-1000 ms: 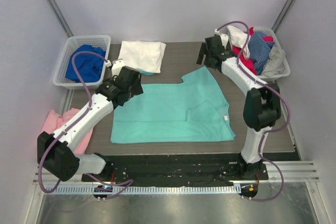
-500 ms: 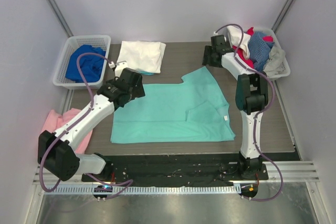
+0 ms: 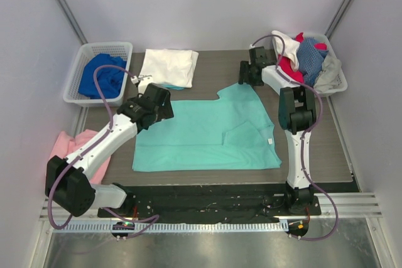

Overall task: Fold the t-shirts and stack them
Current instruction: Fold the tshirt

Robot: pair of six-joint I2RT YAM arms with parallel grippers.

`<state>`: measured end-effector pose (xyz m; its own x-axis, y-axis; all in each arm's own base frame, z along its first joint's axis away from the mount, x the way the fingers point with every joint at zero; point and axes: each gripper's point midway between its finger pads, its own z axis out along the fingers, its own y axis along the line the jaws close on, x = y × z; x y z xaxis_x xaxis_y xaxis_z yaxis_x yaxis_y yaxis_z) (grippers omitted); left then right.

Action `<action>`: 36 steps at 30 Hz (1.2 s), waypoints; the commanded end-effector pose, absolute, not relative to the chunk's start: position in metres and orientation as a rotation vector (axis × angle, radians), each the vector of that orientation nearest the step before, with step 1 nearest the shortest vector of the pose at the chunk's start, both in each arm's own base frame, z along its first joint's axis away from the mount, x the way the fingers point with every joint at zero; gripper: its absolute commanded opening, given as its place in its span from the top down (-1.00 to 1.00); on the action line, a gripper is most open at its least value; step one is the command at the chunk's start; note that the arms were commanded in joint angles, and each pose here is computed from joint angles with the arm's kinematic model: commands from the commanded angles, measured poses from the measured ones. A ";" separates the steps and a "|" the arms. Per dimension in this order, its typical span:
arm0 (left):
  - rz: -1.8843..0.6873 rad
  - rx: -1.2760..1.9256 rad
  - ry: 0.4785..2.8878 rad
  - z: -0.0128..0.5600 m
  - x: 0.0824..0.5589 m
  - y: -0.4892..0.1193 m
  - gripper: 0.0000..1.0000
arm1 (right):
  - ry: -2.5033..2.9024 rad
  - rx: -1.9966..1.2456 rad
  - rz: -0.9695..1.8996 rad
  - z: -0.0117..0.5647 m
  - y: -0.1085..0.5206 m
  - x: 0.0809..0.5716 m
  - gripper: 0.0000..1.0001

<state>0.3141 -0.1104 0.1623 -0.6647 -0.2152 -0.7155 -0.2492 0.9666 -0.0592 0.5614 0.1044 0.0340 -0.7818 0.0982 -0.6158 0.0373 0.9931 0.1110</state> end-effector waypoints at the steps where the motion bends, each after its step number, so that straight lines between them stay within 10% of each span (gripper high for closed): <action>1: 0.014 -0.349 2.272 0.173 0.316 -0.111 -0.99 | 2.455 0.057 0.141 0.034 0.109 0.570 -0.37; 13: 0.029 -0.365 2.270 0.171 0.311 -0.103 -0.99 | 2.500 0.047 0.152 0.015 0.114 0.574 -0.08; 21: 0.023 -0.413 2.272 0.168 0.322 -0.090 -1.00 | 2.529 0.030 0.210 0.010 0.121 0.567 0.98; 36: 0.170 -0.472 2.360 0.094 0.428 -0.047 -0.76 | 2.528 0.053 0.223 0.013 0.121 0.564 0.98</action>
<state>0.3962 -0.0502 0.0889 -0.7125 -0.2872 -0.6402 -0.3875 0.9217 0.0179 0.5790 0.1193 0.0290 -0.7801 0.0938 -0.6186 -0.0162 0.9854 0.1697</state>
